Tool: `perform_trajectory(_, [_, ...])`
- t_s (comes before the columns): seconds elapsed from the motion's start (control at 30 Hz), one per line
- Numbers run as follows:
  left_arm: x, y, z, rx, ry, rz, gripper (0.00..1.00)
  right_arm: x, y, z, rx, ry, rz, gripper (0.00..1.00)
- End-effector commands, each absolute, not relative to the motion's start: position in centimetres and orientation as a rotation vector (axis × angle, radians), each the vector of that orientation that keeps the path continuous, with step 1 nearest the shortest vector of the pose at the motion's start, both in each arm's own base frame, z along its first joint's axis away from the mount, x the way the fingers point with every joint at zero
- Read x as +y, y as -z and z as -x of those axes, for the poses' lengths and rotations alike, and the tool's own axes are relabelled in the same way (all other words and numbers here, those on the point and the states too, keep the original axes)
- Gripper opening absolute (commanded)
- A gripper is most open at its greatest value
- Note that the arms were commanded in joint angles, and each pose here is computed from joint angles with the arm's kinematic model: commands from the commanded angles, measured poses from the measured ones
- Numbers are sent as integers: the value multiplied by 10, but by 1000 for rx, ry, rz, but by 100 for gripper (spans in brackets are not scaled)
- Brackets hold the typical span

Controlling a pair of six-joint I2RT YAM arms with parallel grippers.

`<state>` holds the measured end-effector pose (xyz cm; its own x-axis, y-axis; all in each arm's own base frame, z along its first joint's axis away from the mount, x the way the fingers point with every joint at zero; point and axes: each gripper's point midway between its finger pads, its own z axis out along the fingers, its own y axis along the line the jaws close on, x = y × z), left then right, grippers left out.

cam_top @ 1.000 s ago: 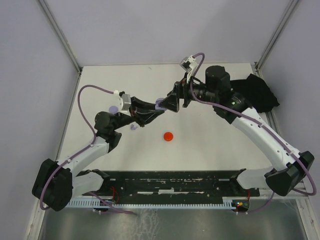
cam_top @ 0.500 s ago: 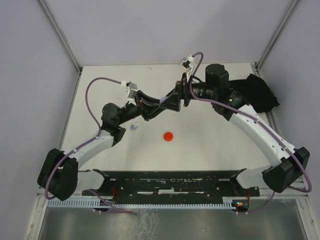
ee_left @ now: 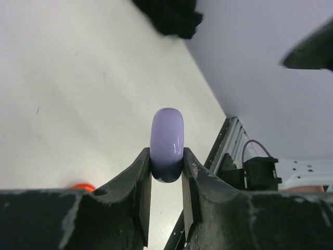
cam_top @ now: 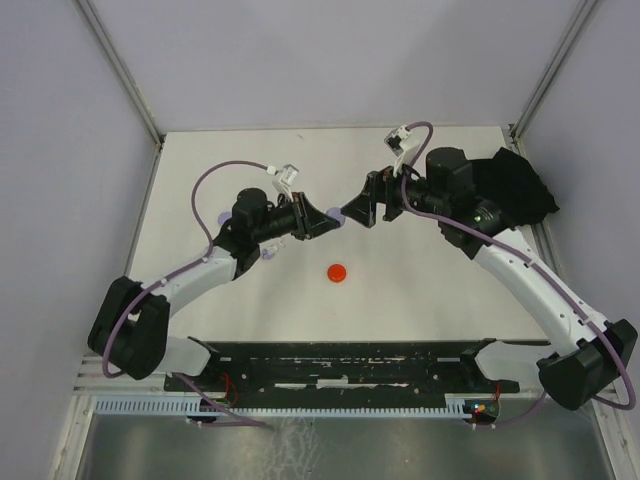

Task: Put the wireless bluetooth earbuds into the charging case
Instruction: Place the charging case at the center of the board.

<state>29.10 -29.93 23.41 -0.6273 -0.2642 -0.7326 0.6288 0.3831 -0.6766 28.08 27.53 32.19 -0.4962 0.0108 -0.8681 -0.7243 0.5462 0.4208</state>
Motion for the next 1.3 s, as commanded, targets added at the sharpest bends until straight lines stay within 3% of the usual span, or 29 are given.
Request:
perform_trajectory(0.0, [-298,-168,-301,2154,1301,-144,12,233,-278,-297,2017,-735,436,92])
perform_trajectory(0.2, [-314,-113,-318,2356,1254,-95,17,204,-237,-288,2112,-591,362,92])
perform_trajectory(0.5, [-337,-51,-328,2580,1091,-166,27,178,-218,-284,2149,-439,359,93])
perform_trajectory(0.97, [-298,-29,-337,2651,687,-204,47,174,-205,-289,2190,-376,387,94])
perform_trajectory(1.0, [-292,-32,-340,2644,649,-202,55,174,-205,-290,2191,-371,388,94])
perform_trajectory(1.07, [-283,-41,-344,2627,590,-206,85,173,-204,-290,2193,-363,391,94])
perform_trajectory(1.1, [-278,-45,-347,2617,564,-204,91,172,-204,-290,2196,-357,392,94])
perform_trajectory(1.27, [-245,-78,-366,2539,445,-141,94,171,-204,-291,2202,-340,397,94])
